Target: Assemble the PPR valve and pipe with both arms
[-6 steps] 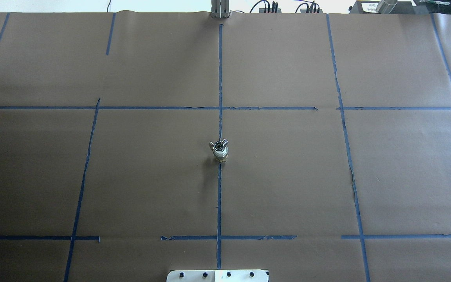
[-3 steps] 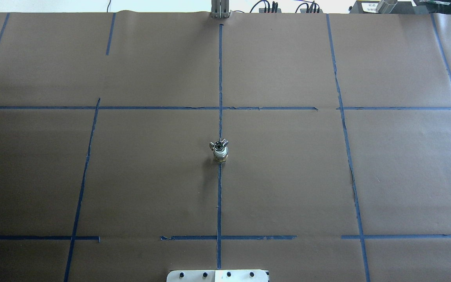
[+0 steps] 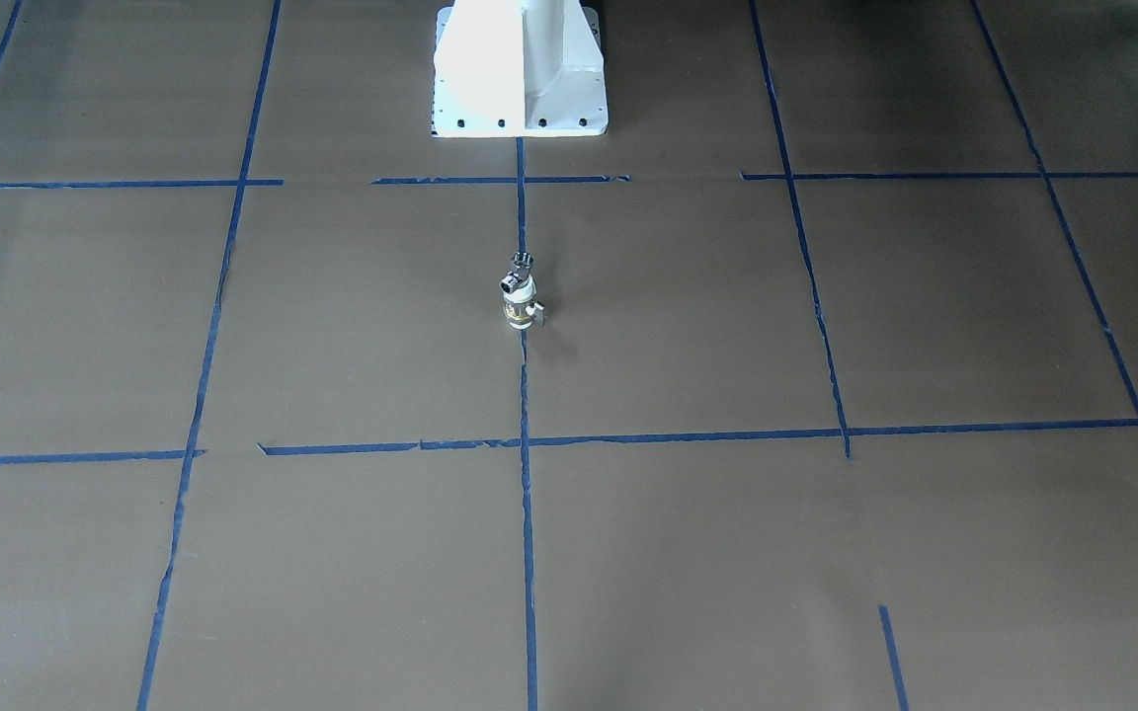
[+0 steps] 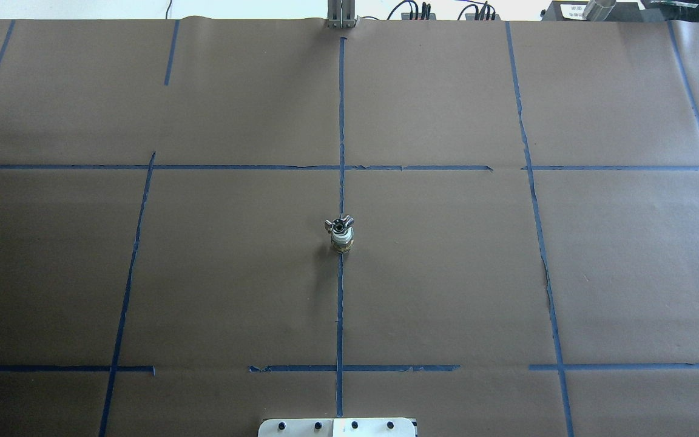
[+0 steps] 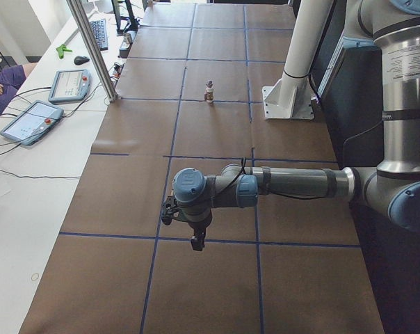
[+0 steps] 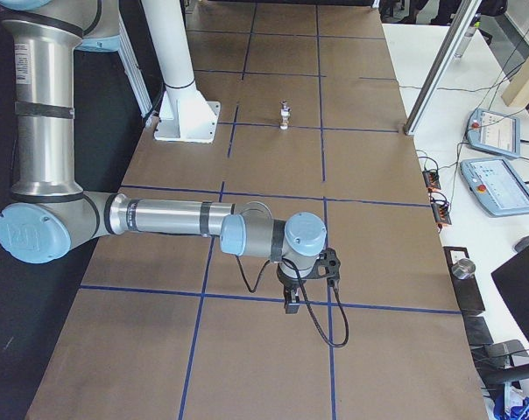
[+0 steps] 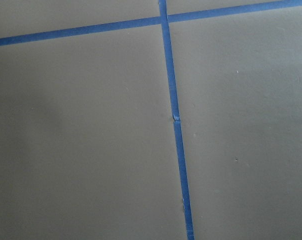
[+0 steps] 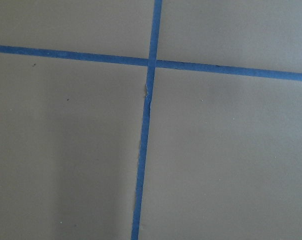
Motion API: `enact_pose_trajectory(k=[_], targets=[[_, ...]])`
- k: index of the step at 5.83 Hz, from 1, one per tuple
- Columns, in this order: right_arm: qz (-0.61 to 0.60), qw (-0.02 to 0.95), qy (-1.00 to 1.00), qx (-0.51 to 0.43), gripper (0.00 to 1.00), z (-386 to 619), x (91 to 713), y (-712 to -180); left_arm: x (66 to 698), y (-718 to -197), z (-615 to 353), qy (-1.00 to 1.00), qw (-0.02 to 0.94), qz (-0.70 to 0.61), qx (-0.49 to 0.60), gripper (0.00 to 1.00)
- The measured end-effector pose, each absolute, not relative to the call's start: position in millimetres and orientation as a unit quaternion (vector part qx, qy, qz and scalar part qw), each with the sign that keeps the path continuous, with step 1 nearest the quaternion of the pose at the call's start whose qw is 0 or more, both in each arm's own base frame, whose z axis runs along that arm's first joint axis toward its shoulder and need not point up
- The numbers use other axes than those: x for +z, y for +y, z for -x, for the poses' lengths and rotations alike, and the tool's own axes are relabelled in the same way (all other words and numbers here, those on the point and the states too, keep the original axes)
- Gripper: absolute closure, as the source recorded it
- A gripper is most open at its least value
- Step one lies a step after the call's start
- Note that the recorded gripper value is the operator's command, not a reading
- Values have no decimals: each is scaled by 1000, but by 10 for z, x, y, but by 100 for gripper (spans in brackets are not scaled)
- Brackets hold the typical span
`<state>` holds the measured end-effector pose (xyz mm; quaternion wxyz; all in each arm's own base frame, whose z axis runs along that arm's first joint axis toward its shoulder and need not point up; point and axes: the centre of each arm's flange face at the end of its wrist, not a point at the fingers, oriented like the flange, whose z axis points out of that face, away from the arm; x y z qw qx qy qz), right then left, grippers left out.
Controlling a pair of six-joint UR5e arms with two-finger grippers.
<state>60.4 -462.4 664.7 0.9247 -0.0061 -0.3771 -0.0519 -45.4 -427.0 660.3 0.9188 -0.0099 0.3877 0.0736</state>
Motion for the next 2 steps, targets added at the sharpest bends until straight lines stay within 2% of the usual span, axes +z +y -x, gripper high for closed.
enact_pose_trajectory(k=[2], targets=[[7,925,-377,-52,0,-593,6651,-4625,6598,-4270,454,388,919,9,74,0]])
